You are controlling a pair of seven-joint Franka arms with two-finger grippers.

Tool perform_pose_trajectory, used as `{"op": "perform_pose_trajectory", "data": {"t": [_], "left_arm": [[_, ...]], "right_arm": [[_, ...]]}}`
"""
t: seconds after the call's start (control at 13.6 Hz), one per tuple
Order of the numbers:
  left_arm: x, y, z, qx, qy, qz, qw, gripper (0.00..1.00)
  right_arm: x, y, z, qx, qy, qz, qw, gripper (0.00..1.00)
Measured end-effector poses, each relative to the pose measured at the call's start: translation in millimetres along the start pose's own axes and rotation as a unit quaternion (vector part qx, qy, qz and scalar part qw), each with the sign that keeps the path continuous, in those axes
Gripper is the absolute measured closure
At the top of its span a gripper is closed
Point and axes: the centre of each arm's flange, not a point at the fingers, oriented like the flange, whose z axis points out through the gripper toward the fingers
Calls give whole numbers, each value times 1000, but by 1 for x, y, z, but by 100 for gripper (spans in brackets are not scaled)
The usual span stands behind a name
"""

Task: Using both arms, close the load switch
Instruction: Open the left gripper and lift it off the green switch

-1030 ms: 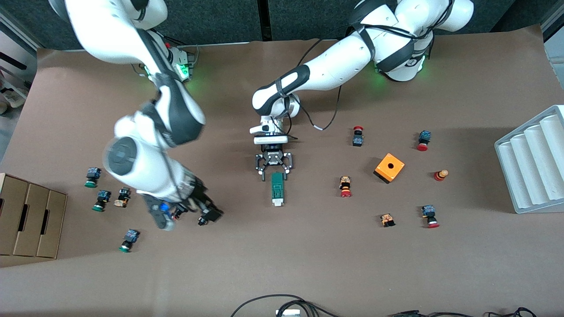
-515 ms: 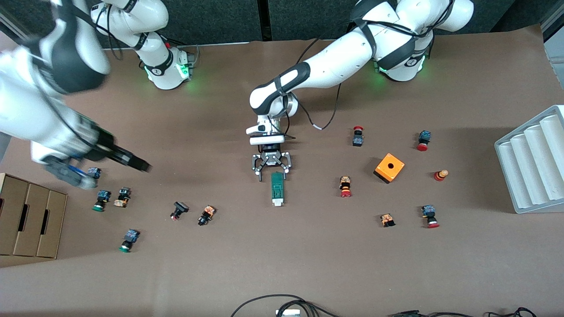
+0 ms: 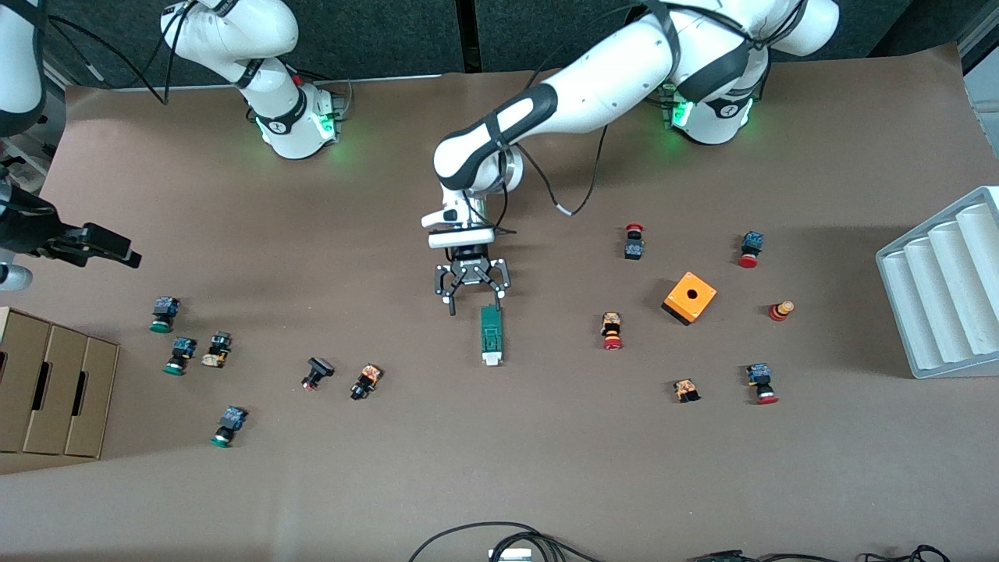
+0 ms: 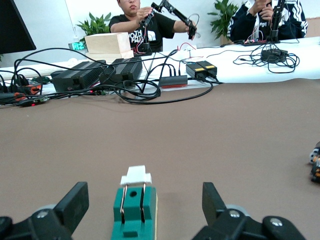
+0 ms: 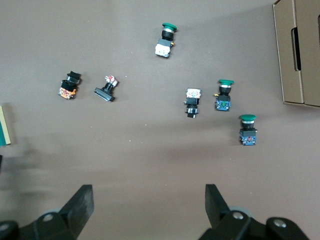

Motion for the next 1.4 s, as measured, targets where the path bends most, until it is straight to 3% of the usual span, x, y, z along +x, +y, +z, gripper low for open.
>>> {"op": "perform_pose_trajectory", "data": {"t": [0.29, 0.52, 0.88, 1.4], "left_arm": [[89, 0, -36, 5, -48, 1, 999, 0], [156, -4, -70, -13, -70, -29, 997, 0], [274, -45, -107, -24, -138, -24, 990, 0], [379, -120, -125, -53, -226, -10, 973, 0]], "right_arm": [[1, -4, -3, -4, 3, -5, 1000, 0], [2, 5, -11, -5, 11, 3, 1000, 0], [2, 8, -21, -5, 21, 5, 1000, 0], [3, 8, -19, -5, 17, 6, 1000, 0]]}}
